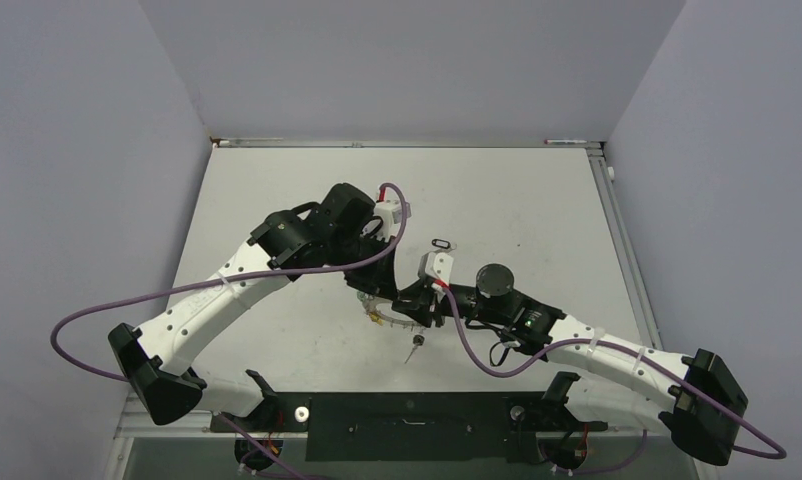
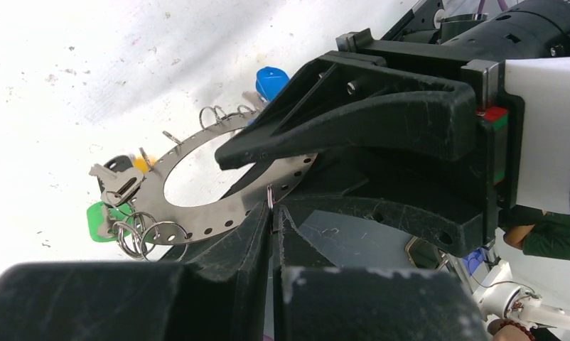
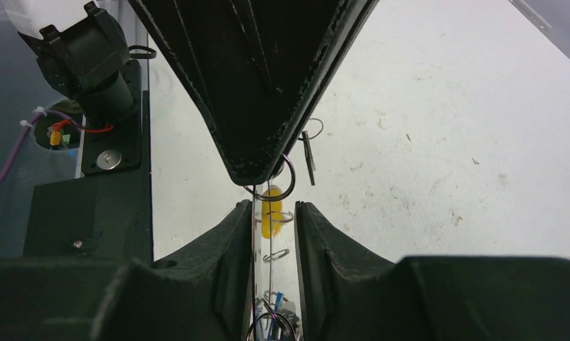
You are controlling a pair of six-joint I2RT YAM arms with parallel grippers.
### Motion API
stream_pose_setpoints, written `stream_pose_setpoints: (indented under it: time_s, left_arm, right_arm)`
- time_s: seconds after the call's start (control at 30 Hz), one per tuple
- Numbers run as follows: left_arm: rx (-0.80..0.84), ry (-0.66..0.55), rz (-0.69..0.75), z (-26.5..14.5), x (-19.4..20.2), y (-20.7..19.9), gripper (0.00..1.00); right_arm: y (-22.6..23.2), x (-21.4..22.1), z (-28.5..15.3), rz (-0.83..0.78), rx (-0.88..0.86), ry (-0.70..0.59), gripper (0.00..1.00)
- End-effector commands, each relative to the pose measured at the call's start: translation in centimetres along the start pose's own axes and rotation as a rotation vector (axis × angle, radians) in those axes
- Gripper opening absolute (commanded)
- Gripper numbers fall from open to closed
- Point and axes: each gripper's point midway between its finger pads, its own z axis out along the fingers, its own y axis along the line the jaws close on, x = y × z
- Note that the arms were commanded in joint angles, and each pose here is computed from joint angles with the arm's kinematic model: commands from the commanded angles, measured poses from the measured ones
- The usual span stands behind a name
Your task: Put the keys on the keyring
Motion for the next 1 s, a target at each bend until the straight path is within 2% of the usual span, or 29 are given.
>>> stream_pose_setpoints:
  time_s: [0.0,0.1,0.23,0.57,0.97]
  left_arm:
    - [0.026,-0.073,0.022,-2.2,-1.5,-1.3,0.00]
    - [0.023,-0.081,0.019,-2.3,-1.7,-1.2,0.00]
    - [0.012,-0.081,0.016,-2.2,-1.7,-0.9,0.00]
    - [-0.057,-0.063,0.019,-1.9,-1.2,0.5,0.00]
    - [-0.087,-0.052,-0.004,-0.4,-0.8,1.7,0.00]
  right_arm:
    - [-0.2,-1.5,0.1,-0.032,0.025,-0.024,0.28]
    - [0.2,-1.4,0.0,-0.031,0.022,-0.024,0.27]
    - [0.8,-1.1,0.3,-0.036,0.012,-0.014,0.06]
    - [0.7,-2.3,0.6,-0.102,0.111,0.018,0.05]
    - [-0.5,-3.2,1.0,-0.081,0.210,0.050,0.05]
